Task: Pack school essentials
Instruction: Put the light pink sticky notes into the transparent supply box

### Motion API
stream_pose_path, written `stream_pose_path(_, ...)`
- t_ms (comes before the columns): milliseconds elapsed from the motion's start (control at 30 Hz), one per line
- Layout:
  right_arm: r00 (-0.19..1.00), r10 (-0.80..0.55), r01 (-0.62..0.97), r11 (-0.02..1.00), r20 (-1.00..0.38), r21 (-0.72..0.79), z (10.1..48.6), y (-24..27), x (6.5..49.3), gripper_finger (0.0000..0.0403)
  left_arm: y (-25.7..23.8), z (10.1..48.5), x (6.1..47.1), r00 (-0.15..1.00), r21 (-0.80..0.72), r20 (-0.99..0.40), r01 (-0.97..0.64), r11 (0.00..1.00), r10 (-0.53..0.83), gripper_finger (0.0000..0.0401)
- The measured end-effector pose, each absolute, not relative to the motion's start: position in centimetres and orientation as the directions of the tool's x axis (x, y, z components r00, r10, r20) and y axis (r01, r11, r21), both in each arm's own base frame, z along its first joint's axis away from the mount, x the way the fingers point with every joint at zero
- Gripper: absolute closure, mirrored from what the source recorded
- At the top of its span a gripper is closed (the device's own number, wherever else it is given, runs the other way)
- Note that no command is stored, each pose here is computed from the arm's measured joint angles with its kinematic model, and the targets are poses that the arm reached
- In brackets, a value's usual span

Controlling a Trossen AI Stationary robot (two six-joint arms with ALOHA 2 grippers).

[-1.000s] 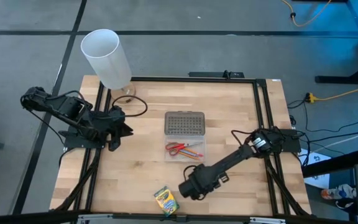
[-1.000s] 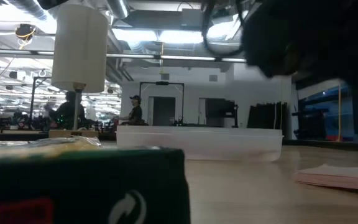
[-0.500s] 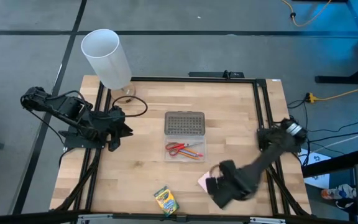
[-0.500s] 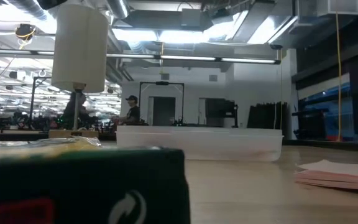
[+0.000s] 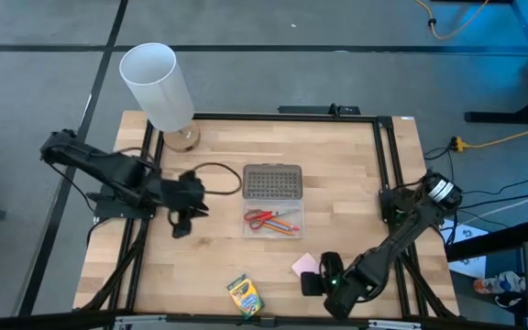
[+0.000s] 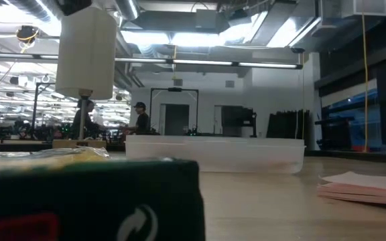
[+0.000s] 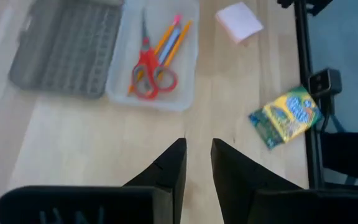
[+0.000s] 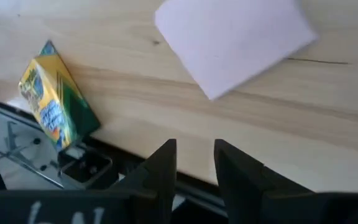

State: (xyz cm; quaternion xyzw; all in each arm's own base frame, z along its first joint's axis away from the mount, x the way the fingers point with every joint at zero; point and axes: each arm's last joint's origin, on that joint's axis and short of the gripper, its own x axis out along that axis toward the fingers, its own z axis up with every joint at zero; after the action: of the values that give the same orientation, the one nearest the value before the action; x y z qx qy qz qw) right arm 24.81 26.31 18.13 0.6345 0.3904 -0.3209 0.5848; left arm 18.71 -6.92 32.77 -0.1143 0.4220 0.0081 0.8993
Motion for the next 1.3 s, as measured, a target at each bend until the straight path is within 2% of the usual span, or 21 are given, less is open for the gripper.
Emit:
stream_pose_path(267,0.451,0.064,0.885,0.096,-0.89,0.455,22.4,25.1,20.4,0.0293,-10.0,30.6,24.7,0.724,-0.244,-0.676,-0.048,0.969,-0.134,0.0332)
stream_pose_path(467,0.396,0.029,0.901,0.182,-0.918,0.394,23.5,24.1,17.7,0.0293,-11.9,28.2,28.7,0.76,-0.314,-0.619,-0.007,0.95,-0.199,0.0332)
stream_pose_path(667,0.401,0.067,0.882,0.242,-0.913,0.405,21.8,23.3,14.9,0.0293,-12.9,26.5,31.3,0.808,-0.373,-0.551,-0.012,0.928,-0.211,0.0332)
stream_pose_path(867,0.487,0.176,0.817,0.254,-0.855,0.518,19.5,22.1,12.1,0.0293,-14.5,26.0,32.3,0.852,-0.416,-0.467,0.023,0.909,-0.235,0.0332)
stream_pose_path(967,0.491,0.23,0.802,0.256,-0.84,0.539,18.3,21.3,11.5,0.0293,-15.6,25.6,33.1,0.873,-0.402,-0.442,0.011,0.916,-0.205,0.0332)
stream_pose_path(1300,0.531,0.252,0.759,0.282,-0.809,0.587,16.0,20.4,11.2,0.0292,-16.5,26.0,36.7,0.893,-0.387,-0.423,-0.022,0.922,-0.157,0.0321)
